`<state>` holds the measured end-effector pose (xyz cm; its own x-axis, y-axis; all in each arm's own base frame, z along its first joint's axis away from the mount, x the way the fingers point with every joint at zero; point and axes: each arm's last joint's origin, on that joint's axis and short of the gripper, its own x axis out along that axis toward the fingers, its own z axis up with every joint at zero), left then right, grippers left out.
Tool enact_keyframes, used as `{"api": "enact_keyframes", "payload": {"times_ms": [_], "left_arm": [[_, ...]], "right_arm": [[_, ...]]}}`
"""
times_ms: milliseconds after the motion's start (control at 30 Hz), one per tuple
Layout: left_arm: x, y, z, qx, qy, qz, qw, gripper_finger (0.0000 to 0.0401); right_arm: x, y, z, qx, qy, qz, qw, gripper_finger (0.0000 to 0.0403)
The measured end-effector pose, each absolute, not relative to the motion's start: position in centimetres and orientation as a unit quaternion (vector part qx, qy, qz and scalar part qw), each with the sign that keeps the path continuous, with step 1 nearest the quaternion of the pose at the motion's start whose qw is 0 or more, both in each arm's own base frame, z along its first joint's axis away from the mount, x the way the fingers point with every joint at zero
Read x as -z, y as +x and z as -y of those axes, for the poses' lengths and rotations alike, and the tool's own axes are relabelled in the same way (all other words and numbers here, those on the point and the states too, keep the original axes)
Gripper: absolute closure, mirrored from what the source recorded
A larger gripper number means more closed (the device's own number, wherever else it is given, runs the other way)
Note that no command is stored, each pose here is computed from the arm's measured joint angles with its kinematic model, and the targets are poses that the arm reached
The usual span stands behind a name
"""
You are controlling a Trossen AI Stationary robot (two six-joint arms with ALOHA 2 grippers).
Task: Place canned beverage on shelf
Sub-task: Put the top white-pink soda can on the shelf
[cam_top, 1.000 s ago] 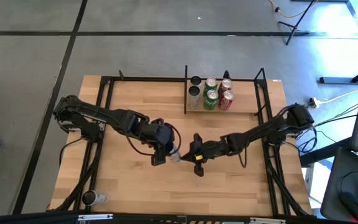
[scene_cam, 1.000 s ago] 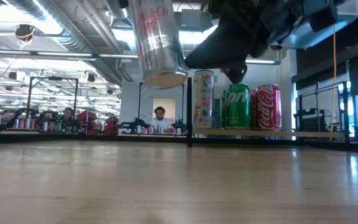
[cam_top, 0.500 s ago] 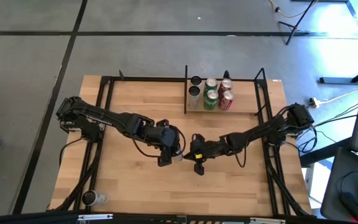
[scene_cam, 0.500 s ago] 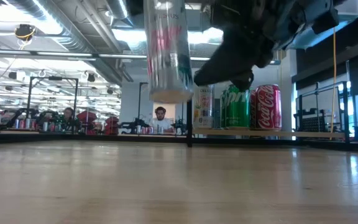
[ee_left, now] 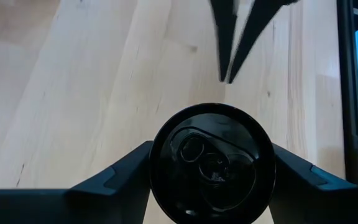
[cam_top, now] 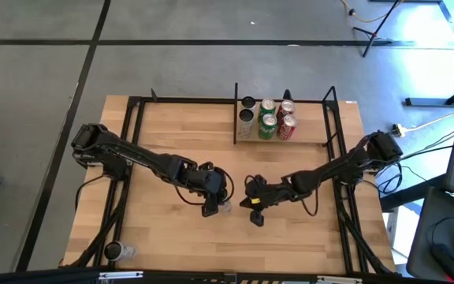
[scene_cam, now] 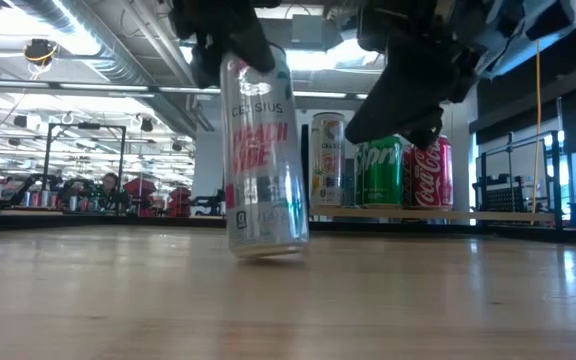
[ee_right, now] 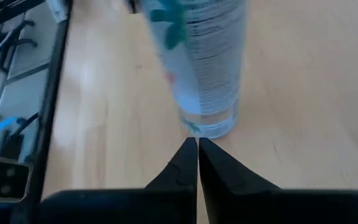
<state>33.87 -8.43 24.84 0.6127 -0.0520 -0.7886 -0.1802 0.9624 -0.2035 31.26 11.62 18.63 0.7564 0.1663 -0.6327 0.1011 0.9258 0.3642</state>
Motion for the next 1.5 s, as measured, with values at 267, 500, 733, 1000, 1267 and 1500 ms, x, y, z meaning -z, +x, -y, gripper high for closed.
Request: {"api": "enact_keyframes", "payload": {"times_ms": [267, 500, 733, 1000, 1267, 1500], "left_arm": [[-24.7, 33.8, 8.6, -0.037, -0.125, -0.437, 0.890, 0.0133], [-25.0, 33.7, 9.2, -0.030, -0.120, -0.436, 0.892, 0.0097], [-27.1, 33.8, 9.5, -0.023, -0.107, -0.440, 0.891, 0.0093], [-30.8, 30.7, 10.0, -0.013, -0.060, -0.469, 0.881, 0.0094], [-28.5, 28.2, 10.0, -0.044, -0.039, -0.482, 0.874, 0.0094], [-24.4, 28.7, 10.2, -0.039, -0.078, -0.435, 0.896, 0.0094]], "right_arm": [[-18.9, 31.5, -11.7, -0.020, 0.204, -0.329, 0.922, 0.0350], [-19.6, 32.0, -11.8, -0.027, 0.214, -0.290, 0.932, 0.0226], [-19.6, 31.9, -11.9, -0.038, 0.218, -0.295, 0.930, 0.0155], [-22.1, 30.5, -11.4, -0.050, 0.223, -0.292, 0.929, 0.0157], [-23.6, 30.5, -11.3, -0.049, 0.234, -0.238, 0.941, 0.0165], [-23.3, 31.1, -11.4, -0.026, 0.221, -0.212, 0.952, 0.0164]]}}
